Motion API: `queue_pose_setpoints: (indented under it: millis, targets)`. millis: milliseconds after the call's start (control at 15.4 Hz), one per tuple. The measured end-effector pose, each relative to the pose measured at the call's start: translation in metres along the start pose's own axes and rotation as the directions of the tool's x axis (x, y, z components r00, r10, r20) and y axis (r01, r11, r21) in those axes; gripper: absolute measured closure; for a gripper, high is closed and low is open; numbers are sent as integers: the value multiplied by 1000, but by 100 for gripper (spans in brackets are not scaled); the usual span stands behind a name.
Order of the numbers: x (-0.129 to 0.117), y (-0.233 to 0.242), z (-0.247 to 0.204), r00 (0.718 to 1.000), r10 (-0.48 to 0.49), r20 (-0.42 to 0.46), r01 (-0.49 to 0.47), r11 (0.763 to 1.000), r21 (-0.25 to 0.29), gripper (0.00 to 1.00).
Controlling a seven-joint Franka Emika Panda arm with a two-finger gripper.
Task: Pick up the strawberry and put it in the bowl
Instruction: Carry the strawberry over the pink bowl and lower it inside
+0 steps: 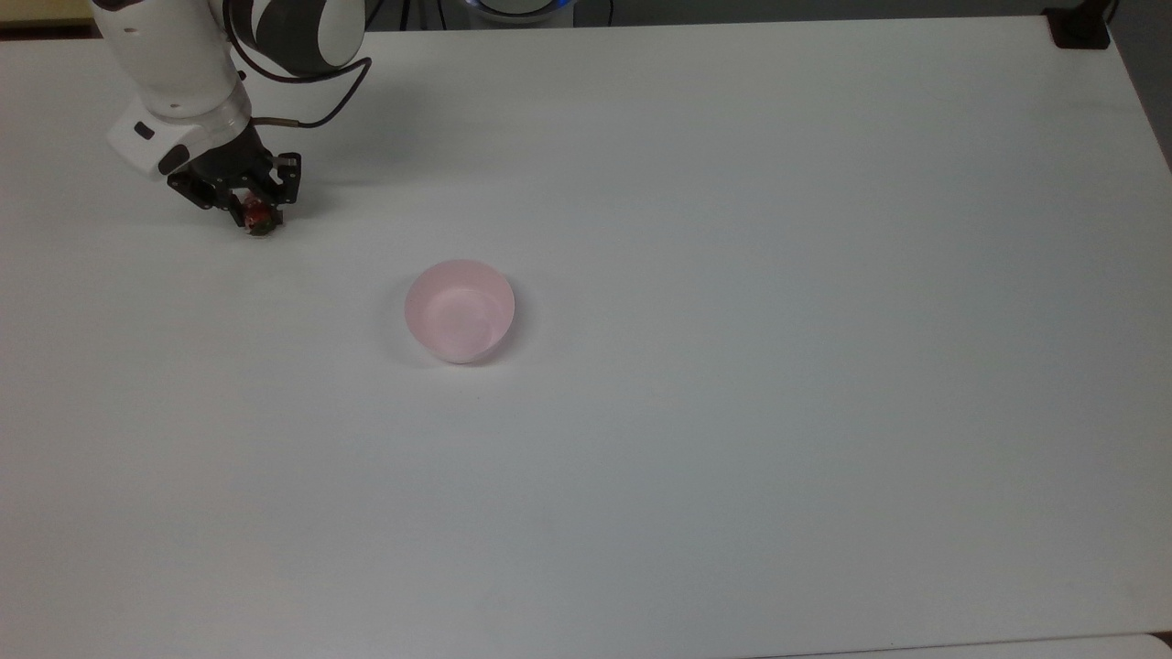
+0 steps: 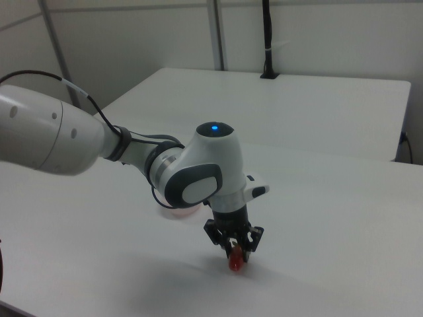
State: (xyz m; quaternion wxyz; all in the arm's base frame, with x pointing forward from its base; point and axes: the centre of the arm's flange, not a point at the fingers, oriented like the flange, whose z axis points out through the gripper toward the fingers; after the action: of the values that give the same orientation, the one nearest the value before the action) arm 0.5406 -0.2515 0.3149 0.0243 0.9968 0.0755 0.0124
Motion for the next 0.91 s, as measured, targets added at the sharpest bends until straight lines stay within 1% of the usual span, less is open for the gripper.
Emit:
queue_pose_setpoints:
  millis: [130,195,260,391,521,586,716,912]
  targets:
    - [12,-12,-10,1000,0,1,0,1000,22,60]
    - [25,-23,-22,1000,14,5,-14,999,39,60]
    - [41,-37,-39,999,38,0,-38,998,51,60]
    - [79,-75,-79,994,107,-37,-105,993,59,60]
    - [107,-121,-104,983,168,-71,-163,984,73,60]
    - [117,-144,-108,978,192,-76,-185,979,84,60]
    - [128,-181,-104,972,228,-62,-221,970,103,60]
    - [141,-205,-79,956,286,-68,-278,955,107,60]
